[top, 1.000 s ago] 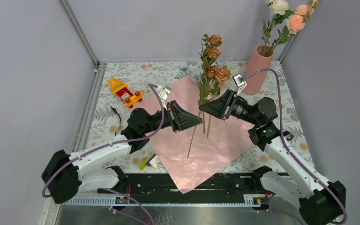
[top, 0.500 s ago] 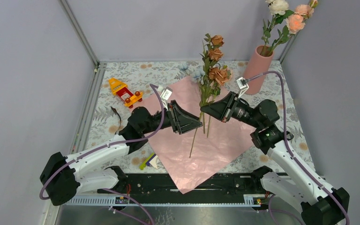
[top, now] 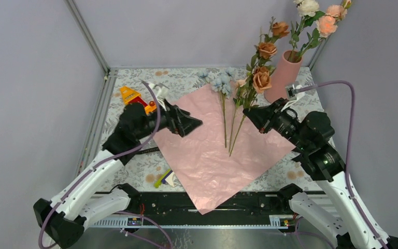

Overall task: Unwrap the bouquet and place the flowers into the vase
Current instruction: Pick up the fake flower from the wrapping paper, then insert the fake flower into the vase.

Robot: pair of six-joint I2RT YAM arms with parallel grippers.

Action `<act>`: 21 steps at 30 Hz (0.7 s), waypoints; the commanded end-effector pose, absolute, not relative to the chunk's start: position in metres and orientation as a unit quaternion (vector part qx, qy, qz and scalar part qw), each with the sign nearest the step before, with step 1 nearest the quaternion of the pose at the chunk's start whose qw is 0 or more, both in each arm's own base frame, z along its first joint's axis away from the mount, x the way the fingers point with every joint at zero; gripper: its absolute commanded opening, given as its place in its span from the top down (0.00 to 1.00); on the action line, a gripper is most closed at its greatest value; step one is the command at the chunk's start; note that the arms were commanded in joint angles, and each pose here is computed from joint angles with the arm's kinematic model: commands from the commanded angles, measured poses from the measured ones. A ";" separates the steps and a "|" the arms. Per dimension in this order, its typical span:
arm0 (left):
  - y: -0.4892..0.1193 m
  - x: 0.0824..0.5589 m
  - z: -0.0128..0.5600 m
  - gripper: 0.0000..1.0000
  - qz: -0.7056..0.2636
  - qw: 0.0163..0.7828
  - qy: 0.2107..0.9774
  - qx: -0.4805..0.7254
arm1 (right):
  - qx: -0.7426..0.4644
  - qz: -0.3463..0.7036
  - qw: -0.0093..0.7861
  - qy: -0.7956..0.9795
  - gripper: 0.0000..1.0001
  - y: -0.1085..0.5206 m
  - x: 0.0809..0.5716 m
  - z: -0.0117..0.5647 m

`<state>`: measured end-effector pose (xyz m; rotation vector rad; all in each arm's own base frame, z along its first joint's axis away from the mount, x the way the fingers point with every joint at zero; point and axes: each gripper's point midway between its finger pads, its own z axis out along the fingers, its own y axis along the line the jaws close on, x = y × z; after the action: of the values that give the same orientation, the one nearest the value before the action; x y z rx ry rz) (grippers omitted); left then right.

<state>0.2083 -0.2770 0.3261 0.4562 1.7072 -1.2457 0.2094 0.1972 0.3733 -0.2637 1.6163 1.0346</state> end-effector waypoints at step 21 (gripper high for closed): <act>-0.077 0.294 0.250 0.02 -0.137 0.530 0.836 0.031 | -0.031 0.113 0.778 0.617 1.00 0.037 0.401 0.508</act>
<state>0.2915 -0.0966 0.2494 0.0883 2.0210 -0.4499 0.3797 0.0476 0.4563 -0.0088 1.5352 0.2486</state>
